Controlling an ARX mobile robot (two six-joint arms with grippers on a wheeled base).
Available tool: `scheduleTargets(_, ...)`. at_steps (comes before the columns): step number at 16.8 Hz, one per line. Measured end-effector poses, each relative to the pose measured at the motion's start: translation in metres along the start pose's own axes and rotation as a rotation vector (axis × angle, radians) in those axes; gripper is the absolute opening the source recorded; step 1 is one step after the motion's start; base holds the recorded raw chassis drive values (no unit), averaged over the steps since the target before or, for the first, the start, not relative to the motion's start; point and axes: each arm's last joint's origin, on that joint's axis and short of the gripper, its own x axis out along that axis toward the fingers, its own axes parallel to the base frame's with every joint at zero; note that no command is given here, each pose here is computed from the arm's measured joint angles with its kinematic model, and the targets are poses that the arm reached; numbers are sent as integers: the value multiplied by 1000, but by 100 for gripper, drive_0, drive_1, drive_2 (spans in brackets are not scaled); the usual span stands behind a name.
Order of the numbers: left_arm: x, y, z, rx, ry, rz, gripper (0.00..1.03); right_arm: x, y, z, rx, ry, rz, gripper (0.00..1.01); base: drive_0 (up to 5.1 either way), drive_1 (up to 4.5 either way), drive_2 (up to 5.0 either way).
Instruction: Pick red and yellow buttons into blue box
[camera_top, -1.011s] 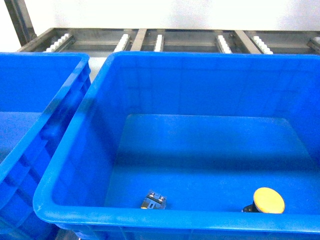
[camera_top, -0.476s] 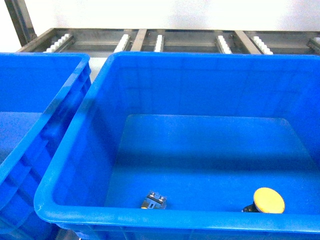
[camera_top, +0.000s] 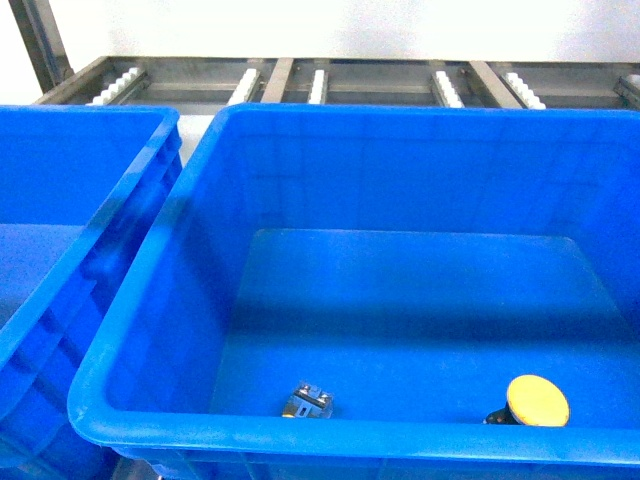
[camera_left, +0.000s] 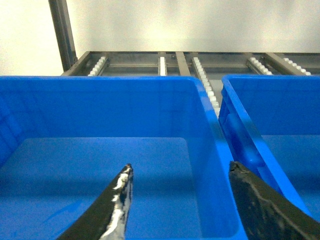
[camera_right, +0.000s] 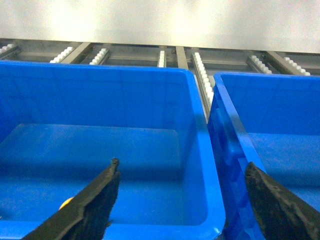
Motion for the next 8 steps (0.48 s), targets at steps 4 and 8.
scheduleTargets(4, 0, 0, 0, 0, 0, 0, 93, 0, 0, 0, 0, 0, 0, 98, 0, 0, 0)
scheduleTargets(8, 0, 0, 0, 2, 0, 0, 98, 0, 0, 0, 0, 0, 0, 98, 0, 0, 0)
